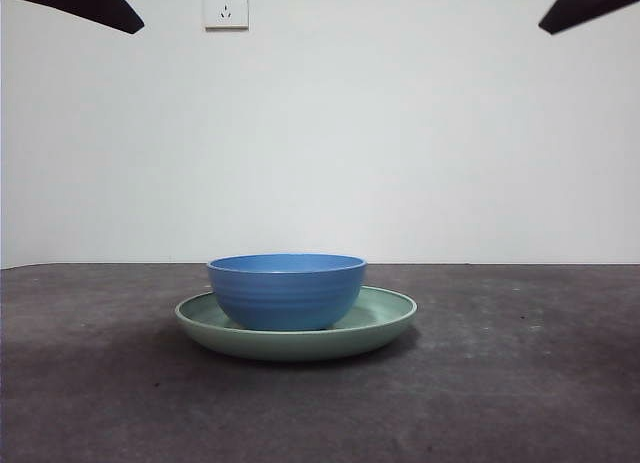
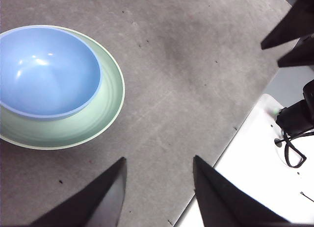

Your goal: Pick up the blue bowl, put it on the green plate, put it on desk

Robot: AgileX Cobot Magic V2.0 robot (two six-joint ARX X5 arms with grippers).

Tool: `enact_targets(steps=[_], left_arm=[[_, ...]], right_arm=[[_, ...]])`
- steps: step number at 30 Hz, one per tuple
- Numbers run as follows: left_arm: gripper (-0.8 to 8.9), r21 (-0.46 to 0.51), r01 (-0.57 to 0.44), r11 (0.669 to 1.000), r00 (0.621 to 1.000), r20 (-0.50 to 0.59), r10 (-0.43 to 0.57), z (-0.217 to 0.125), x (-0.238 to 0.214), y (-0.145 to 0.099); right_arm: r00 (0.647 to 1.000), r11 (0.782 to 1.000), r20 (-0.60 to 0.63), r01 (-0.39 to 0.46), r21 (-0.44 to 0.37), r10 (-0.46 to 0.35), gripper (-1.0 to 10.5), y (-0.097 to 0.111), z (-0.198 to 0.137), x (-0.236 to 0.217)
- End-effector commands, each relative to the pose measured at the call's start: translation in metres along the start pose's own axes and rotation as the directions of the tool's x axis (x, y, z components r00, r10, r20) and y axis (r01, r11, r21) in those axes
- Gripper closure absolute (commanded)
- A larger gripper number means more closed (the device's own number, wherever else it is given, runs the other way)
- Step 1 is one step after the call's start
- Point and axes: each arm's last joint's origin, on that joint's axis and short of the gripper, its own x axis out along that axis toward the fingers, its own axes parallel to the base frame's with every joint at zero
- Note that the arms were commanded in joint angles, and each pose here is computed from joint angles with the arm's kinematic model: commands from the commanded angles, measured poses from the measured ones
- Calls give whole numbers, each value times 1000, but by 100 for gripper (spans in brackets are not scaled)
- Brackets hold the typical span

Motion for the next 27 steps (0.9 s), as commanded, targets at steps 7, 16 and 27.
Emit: enact_targets(steps=[7,16,27], left_arm=[[592,16,10,1000,1000,7,-10,3,0,-1],[665,16,10,1000,1000,6,-10,3,0,-1],[804,17,10,1000,1000,7,-10,3,0,-1]], right_arm=[[1000,999,-5,-23,-22,23,782,3,2,2],[1000,1000,-16,-22,-18,22,827,3,0,2],[1000,999,4,-21,-27,21,938,3,2,2]])
